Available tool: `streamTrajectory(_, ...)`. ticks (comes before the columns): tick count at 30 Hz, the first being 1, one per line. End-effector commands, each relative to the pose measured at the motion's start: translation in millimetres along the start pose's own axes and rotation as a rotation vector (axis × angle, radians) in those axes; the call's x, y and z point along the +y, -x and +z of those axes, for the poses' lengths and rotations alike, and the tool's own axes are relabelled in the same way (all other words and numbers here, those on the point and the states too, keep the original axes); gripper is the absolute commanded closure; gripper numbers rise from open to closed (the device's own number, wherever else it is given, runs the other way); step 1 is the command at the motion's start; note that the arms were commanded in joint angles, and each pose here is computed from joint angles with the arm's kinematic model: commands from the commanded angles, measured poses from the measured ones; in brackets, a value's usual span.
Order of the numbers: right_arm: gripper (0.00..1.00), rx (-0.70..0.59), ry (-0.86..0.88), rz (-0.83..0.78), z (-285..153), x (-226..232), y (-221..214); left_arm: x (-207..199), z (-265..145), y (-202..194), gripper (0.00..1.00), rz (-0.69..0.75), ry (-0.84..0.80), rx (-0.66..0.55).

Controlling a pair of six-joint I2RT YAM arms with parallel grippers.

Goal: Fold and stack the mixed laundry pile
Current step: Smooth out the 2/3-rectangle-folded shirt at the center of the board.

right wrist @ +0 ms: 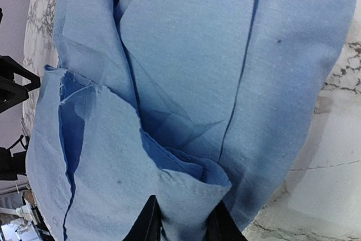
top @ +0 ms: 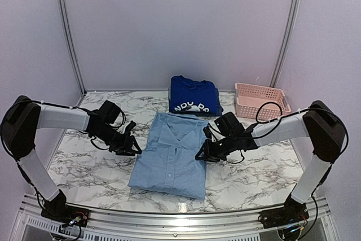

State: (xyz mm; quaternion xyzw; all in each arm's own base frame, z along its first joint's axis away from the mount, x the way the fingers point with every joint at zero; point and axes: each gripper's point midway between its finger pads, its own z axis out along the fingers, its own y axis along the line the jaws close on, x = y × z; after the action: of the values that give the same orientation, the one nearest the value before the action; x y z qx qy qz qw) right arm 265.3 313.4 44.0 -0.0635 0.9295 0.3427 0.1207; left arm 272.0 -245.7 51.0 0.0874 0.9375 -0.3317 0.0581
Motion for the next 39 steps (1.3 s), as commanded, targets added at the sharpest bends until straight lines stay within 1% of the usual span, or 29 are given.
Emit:
streamTrajectory(1,0.87,-0.037,0.019,-0.016,-7,13,11,-11,3,10,0.6,0.027,-0.031,0.008)
streamTrajectory(2,0.89,-0.036,0.026,-0.016,-7,14,10,-12,4,12,0.59,0.023,-0.035,0.009)
streamTrajectory(5,0.92,-0.043,0.038,-0.008,-8,15,10,-7,10,13,0.53,0.002,-0.014,0.019)
streamTrajectory(9,0.96,-0.044,0.05,-0.008,-7,16,10,13,8,9,0.39,-0.037,0.096,0.019)
streamTrajectory(10,0.97,-0.044,0.052,-0.005,-7,16,10,19,8,7,0.38,-0.047,0.13,0.02)
streamTrajectory(12,1.0,-0.043,0.056,-0.005,-7,16,9,21,10,1,0.38,-0.053,0.144,0.034)
streamTrajectory(13,1.0,-0.038,0.056,-0.003,-6,15,7,20,13,-2,0.39,-0.047,0.141,0.045)
streamTrajectory(14,1.0,-0.035,0.059,-0.004,-6,16,6,16,16,-4,0.43,-0.032,0.132,0.058)
streamTrajectory(17,1.0,-0.051,0.079,-0.012,-7,20,9,-6,22,-4,0.58,0.024,0.056,0.071)
streamTrajectory(20,1.0,-0.064,0.081,-0.02,-12,23,12,-27,18,5,0.75,0.08,-0.008,0.047)
streamTrajectory(23,1.0,-0.083,0.076,-0.02,-20,24,12,-38,11,15,0.95,0.118,-0.02,0.013)
streamTrajectory(24,1.0,-0.089,0.075,-0.019,-22,23,12,-41,8,19,1.0,0.128,-0.021,0.0)
streamTrajectory(29,1.0,-0.111,0.068,-0.019,-31,20,8,-65,1,31,1.0,0.236,-0.045,-0.064)
streamTrajectory(32,1.0,-0.113,0.047,-0.022,-25,13,9,-66,5,40,1.0,0.265,-0.051,-0.102)
streamTrajectory(34,1.0,-0.112,0.029,-0.02,-16,5,13,-58,14,42,1.0,0.263,-0.032,-0.11)
streamTrajectory(39,1.0,-0.087,-0.031,-0.013,11,-15,23,-28,41,37,1.0,0.221,0.032,-0.06)
